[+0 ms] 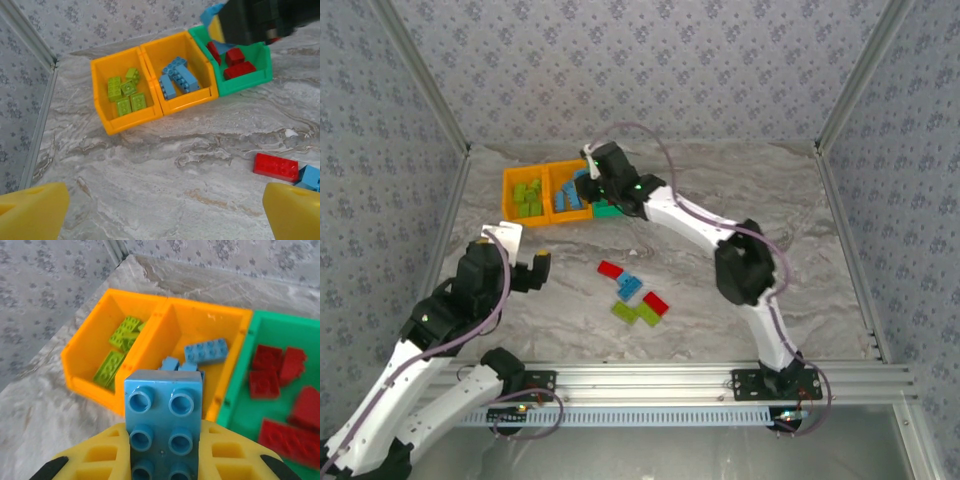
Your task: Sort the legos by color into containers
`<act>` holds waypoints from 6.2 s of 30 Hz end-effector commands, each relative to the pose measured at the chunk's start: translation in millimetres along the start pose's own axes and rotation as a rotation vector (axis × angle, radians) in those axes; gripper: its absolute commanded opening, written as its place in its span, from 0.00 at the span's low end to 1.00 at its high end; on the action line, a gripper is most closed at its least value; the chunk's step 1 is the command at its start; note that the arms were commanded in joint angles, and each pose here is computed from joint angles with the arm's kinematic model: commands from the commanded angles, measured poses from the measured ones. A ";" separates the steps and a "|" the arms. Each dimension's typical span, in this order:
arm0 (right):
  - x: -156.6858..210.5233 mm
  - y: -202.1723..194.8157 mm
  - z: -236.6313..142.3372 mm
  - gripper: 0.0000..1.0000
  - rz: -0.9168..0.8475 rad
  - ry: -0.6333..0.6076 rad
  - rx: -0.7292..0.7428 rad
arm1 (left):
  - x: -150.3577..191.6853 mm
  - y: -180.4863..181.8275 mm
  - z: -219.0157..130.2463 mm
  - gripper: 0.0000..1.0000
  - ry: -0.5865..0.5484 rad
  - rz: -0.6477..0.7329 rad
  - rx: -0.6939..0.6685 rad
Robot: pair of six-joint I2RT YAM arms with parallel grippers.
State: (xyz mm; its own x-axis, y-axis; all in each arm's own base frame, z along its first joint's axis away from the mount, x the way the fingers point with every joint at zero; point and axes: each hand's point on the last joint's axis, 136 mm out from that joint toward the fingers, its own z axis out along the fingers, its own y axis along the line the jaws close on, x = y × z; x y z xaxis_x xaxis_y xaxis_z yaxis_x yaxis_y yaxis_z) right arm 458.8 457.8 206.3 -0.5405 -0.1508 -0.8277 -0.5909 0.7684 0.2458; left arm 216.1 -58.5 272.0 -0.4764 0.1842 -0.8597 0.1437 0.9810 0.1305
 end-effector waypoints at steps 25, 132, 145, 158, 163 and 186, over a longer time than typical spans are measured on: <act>-68.0 30.1 -68.4 0.58 -0.177 -0.030 0.020 | 5.0 0.8 22.7 0.99 0.080 -0.076 -0.015; 164.7 -7.6 -308.3 1.00 0.080 0.173 0.077 | 73.8 -215.5 131.4 0.69 0.561 0.087 0.522; 167.4 -15.0 -316.6 1.00 0.103 0.161 0.108 | 132.5 -218.8 183.4 0.55 0.704 0.128 0.376; 169.5 -12.9 -313.1 1.00 0.103 0.169 0.106 | 130.8 -204.6 185.5 0.43 0.682 0.118 0.303; 169.9 -12.1 -311.7 1.00 0.099 0.174 0.106 | 114.8 -203.5 173.4 0.48 0.632 0.086 0.335; 170.5 -5.9 -309.4 1.00 0.085 0.192 0.101 | 150.6 -196.1 200.3 0.38 0.713 0.076 0.282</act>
State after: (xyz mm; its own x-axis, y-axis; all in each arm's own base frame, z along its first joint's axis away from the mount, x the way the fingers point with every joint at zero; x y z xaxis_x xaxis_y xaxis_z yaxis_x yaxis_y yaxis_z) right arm 183.3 234.8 208.7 -0.7009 -0.2080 -0.6823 -0.4906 0.8349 0.2494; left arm 294.3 -243.2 34.4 -0.8701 0.3285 -0.3674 0.3757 0.9246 -0.0630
